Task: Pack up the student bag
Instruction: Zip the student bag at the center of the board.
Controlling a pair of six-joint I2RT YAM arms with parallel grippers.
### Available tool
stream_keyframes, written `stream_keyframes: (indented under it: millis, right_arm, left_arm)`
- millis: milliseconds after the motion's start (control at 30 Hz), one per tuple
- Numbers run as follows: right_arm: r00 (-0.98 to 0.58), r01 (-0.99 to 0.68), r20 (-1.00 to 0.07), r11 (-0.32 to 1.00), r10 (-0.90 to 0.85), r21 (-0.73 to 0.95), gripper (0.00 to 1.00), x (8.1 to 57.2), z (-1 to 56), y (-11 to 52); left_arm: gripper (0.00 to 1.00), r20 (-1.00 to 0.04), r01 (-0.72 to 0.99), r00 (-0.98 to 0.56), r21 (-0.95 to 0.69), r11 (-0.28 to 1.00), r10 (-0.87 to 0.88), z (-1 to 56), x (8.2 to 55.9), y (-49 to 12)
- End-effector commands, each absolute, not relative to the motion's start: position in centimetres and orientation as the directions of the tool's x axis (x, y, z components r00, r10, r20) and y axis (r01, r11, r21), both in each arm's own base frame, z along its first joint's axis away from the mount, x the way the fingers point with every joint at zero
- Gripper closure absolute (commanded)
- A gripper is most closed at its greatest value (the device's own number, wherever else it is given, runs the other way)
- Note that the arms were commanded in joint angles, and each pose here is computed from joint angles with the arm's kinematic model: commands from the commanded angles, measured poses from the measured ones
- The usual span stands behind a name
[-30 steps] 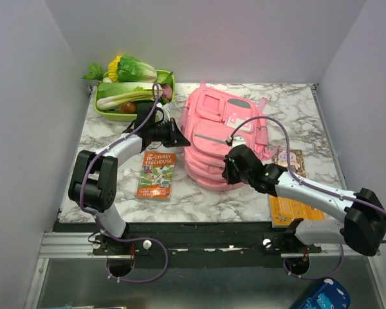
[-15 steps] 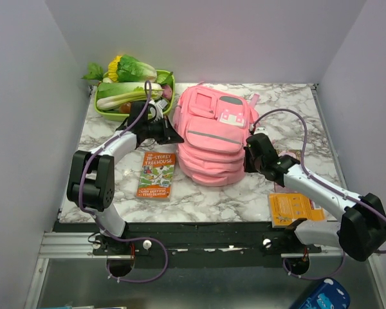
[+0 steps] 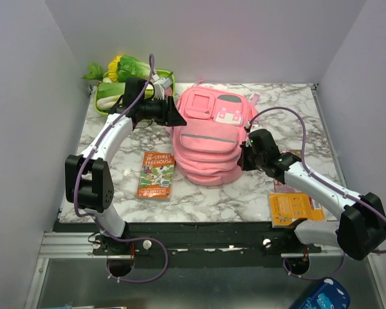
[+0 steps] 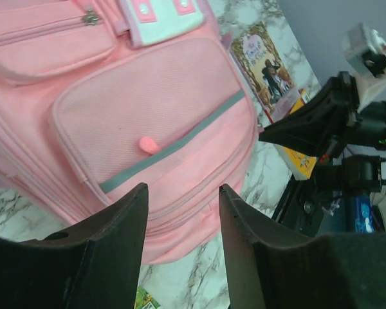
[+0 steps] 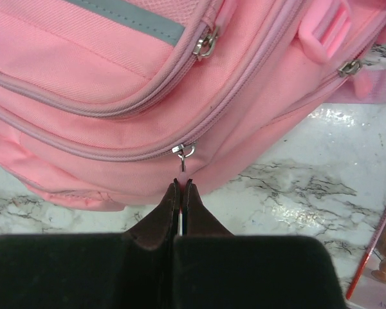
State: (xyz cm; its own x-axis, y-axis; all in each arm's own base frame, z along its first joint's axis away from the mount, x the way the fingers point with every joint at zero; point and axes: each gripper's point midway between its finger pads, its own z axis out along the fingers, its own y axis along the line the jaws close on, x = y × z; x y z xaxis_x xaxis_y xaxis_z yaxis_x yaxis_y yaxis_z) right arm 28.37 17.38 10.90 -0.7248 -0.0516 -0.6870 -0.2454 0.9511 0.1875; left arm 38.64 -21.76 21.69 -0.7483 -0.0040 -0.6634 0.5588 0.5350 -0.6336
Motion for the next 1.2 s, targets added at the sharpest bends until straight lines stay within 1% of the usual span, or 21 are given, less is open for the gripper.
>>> stream_keyframes:
  millis: [0, 67, 133, 167, 200, 267, 333, 433, 500, 633, 767, 867, 1033, 1167]
  right_arm:
    - [-0.722, -0.317, -0.690, 0.912, -0.054, 0.260, 0.99, 28.0, 11.6, 19.1]
    - [-0.723, -0.325, -0.689, 0.908, -0.058, 0.265, 0.99, 27.9, 11.5, 19.3]
    - [-0.722, -0.333, -0.689, 0.903, -0.059, 0.272, 0.99, 27.9, 11.5, 19.5]
    - [-0.723, -0.342, -0.688, 0.897, -0.060, 0.281, 0.99, 27.8, 11.6, 19.7]
    - [-0.721, -0.346, -0.691, 0.894, -0.059, 0.285, 0.99, 27.8, 11.8, 19.8]
    - [-0.711, -0.358, -0.701, 0.887, -0.057, 0.291, 0.99, 27.9, 12.3, 20.0]
    - [-0.699, -0.368, -0.713, 0.883, -0.056, 0.291, 0.99, 28.1, 12.9, 20.2]
    - [-0.682, -0.395, -0.729, 0.871, -0.065, 0.292, 0.99, 28.1, 13.6, 20.5]
    - [-0.683, -0.414, -0.727, 0.858, -0.072, 0.305, 0.99, 27.9, 13.8, 20.8]
    - [-0.687, -0.438, -0.723, 0.837, -0.076, 0.328, 0.99, 27.5, 14.0, 21.4]
    - [-0.683, -0.502, -0.726, 0.778, -0.087, 0.379, 0.99, 26.9, 15.2, 22.9]
    - [-0.681, -0.537, -0.726, 0.739, -0.095, 0.407, 0.99, 26.6, 16.1, 23.8]
    - [-0.672, -0.559, -0.734, 0.717, -0.099, 0.415, 0.99, 26.6, 17.1, 24.4]
    - [-0.674, -0.575, -0.731, 0.698, -0.108, 0.427, 0.99, 26.3, 17.3, 24.7]
  left_arm:
    - [0.44, -0.718, 0.712, -0.677, -0.581, 0.394, 0.163, 23.4, 34.2, -23.0]
    - [0.42, -0.734, 0.764, -0.635, -0.552, 0.334, 0.240, 23.5, 31.6, -24.9]
    - [0.42, -0.780, 0.841, -0.538, -0.468, 0.274, 0.320, 23.7, 29.4, -26.6]
    - [0.42, -0.793, 0.874, -0.484, -0.417, 0.250, 0.371, 23.3, 27.9, -28.5]
    - [0.42, -0.789, 0.883, -0.468, -0.401, 0.243, 0.398, 22.0, 26.9, -29.0]
    - [0.40, -0.826, 0.919, -0.389, -0.312, 0.242, 0.408, 21.6, 26.5, -30.4]
    - [0.40, -0.812, 0.935, -0.354, -0.287, 0.210, 0.464, 19.9, 25.3, -31.9]
    - [0.39, -0.801, 0.941, -0.331, -0.244, 0.233, 0.498, 18.3, 25.6, -33.0]
    - [0.40, -0.817, 0.944, -0.306, -0.193, 0.269, 0.489, 18.1, 26.9, -33.4]
    - [0.39, -0.819, 0.946, -0.277, -0.141, 0.292, 0.503, 16.9, 28.0, -33.9]
    - [0.40, -0.814, 0.962, -0.146, 0.016, 0.273, 0.562, 15.4, 28.4, -34.3]
    - [0.40, -0.808, 0.962, -0.103, 0.068, 0.266, 0.580, 15.3, 28.7, -34.4]
    - [0.40, -0.772, 0.958, 0.016, 0.195, 0.212, 0.636, 14.4, 28.1, -34.9]
    - [0.41, -0.759, 0.939, 0.059, 0.263, 0.223, 0.648, 13.8, 28.7, -35.2]
